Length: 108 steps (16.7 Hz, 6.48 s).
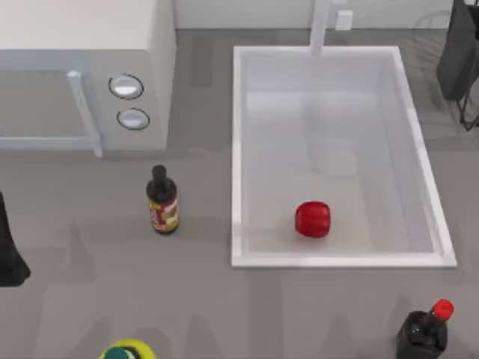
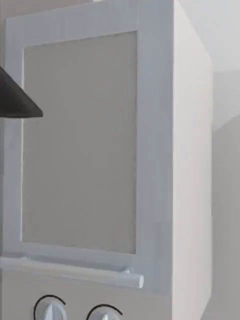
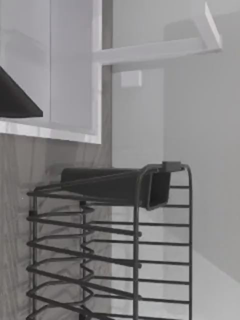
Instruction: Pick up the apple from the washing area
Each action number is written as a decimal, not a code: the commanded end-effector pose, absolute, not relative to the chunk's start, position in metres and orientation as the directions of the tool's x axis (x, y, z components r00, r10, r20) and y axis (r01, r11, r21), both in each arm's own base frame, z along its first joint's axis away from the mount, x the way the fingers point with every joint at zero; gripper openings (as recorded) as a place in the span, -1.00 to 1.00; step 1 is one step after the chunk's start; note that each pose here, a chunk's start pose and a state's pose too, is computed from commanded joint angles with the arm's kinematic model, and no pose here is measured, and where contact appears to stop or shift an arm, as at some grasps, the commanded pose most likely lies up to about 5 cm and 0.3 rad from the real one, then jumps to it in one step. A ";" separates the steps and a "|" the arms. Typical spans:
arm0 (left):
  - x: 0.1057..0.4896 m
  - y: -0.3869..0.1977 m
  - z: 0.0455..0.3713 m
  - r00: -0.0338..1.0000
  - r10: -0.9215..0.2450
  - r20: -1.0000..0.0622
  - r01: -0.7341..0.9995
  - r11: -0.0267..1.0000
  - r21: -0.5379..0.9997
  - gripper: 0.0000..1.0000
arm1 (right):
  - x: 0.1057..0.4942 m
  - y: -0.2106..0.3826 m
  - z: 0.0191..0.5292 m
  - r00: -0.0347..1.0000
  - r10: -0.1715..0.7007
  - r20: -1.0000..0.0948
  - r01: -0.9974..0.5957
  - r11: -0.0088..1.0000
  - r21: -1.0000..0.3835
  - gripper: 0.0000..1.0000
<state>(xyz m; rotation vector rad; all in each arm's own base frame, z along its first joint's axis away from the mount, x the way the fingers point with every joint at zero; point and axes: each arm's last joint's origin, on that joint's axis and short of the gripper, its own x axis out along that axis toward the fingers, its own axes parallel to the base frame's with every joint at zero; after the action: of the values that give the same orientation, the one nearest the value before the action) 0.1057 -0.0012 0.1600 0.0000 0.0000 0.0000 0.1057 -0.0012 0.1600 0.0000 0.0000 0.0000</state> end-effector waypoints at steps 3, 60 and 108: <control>0.106 -0.001 0.160 1.000 0.000 0.000 0.000 1.000 0.000 1.00 | 0.106 -0.001 0.160 1.000 0.000 0.000 0.000 1.000 0.000 1.00; 0.106 -0.001 0.160 1.000 0.000 0.000 0.000 1.000 0.000 1.00 | 0.386 0.227 0.159 0.000 0.000 -1.000 0.010 1.000 0.000 1.00; 0.106 -0.001 0.160 1.000 0.000 0.000 0.000 1.000 0.000 1.00 | 0.413 0.243 0.105 0.042 -0.003 -0.999 0.002 1.000 -0.003 -1.00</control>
<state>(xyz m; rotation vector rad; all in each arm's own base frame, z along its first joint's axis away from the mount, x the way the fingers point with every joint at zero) 0.1057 -0.0012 0.1600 0.0000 0.0000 0.0000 0.4128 0.2432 0.1052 -0.0005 1.5286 -0.0039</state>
